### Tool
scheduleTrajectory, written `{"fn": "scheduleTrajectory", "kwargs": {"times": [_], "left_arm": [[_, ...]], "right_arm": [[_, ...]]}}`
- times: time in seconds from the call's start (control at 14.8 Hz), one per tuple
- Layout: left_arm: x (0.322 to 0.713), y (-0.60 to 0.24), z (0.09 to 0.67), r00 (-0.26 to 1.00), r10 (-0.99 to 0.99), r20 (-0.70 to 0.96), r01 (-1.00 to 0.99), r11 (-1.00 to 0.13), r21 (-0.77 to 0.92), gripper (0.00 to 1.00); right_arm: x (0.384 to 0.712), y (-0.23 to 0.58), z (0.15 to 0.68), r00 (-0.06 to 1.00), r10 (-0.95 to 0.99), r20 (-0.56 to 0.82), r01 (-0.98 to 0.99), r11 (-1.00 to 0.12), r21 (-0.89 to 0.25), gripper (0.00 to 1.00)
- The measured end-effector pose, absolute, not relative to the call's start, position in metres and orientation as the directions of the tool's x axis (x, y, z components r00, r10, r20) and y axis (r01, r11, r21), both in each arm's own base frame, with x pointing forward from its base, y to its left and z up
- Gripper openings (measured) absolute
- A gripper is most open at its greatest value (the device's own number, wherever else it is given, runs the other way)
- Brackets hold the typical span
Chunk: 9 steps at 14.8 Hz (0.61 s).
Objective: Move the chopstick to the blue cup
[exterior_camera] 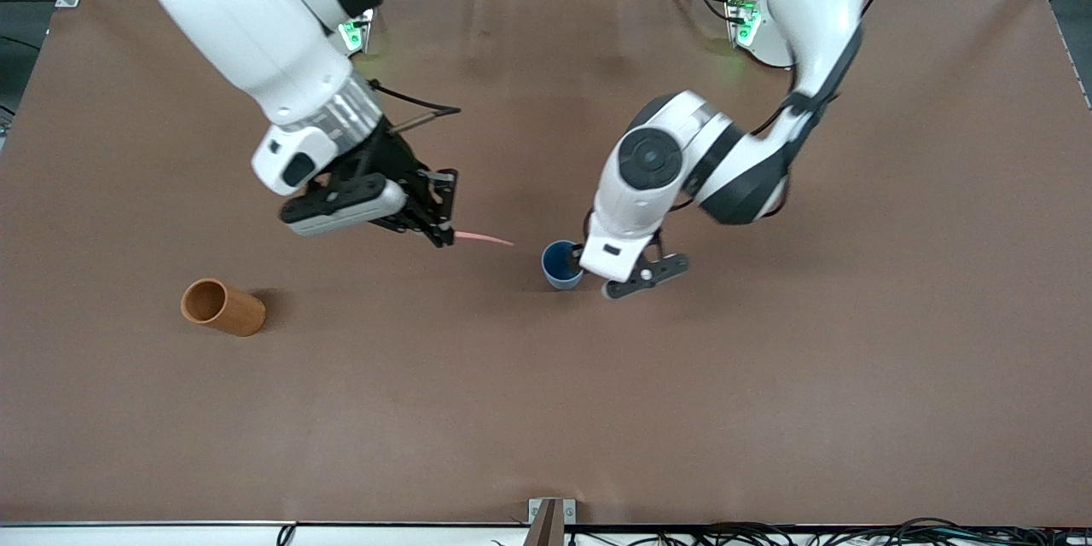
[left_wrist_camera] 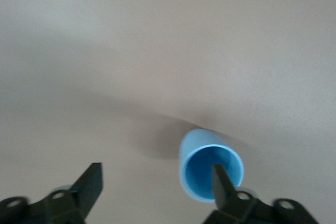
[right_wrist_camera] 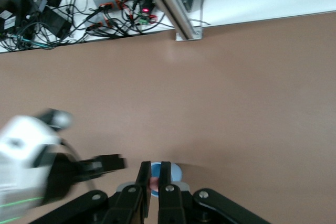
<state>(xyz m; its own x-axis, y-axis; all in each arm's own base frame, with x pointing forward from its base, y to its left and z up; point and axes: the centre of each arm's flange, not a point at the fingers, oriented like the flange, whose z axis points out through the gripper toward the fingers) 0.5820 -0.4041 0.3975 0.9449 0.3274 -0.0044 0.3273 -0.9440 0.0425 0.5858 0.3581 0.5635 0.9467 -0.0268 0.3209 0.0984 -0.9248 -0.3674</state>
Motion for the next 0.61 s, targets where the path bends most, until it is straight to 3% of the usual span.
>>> {"fn": "scheduleTrajectory", "kwargs": {"times": [0.34, 0.61], "left_arm": [[0.609, -0.262, 0.507, 0.982, 0.186, -0.023, 0.186, -0.982, 0.038, 1.0], [0.617, -0.14, 0.558, 0.998, 0.059, -0.025, 0.06, -0.997, 0.043, 1.0]], "right_arm": [[0.579, 0.41, 0.512, 0.948, 0.047, 0.315, 0.169, -0.913, -0.372, 0.09], [0.556, 0.443, 0.484, 0.928, 0.162, 0.335, 0.261, -0.925, -0.276, 0.09]]}}
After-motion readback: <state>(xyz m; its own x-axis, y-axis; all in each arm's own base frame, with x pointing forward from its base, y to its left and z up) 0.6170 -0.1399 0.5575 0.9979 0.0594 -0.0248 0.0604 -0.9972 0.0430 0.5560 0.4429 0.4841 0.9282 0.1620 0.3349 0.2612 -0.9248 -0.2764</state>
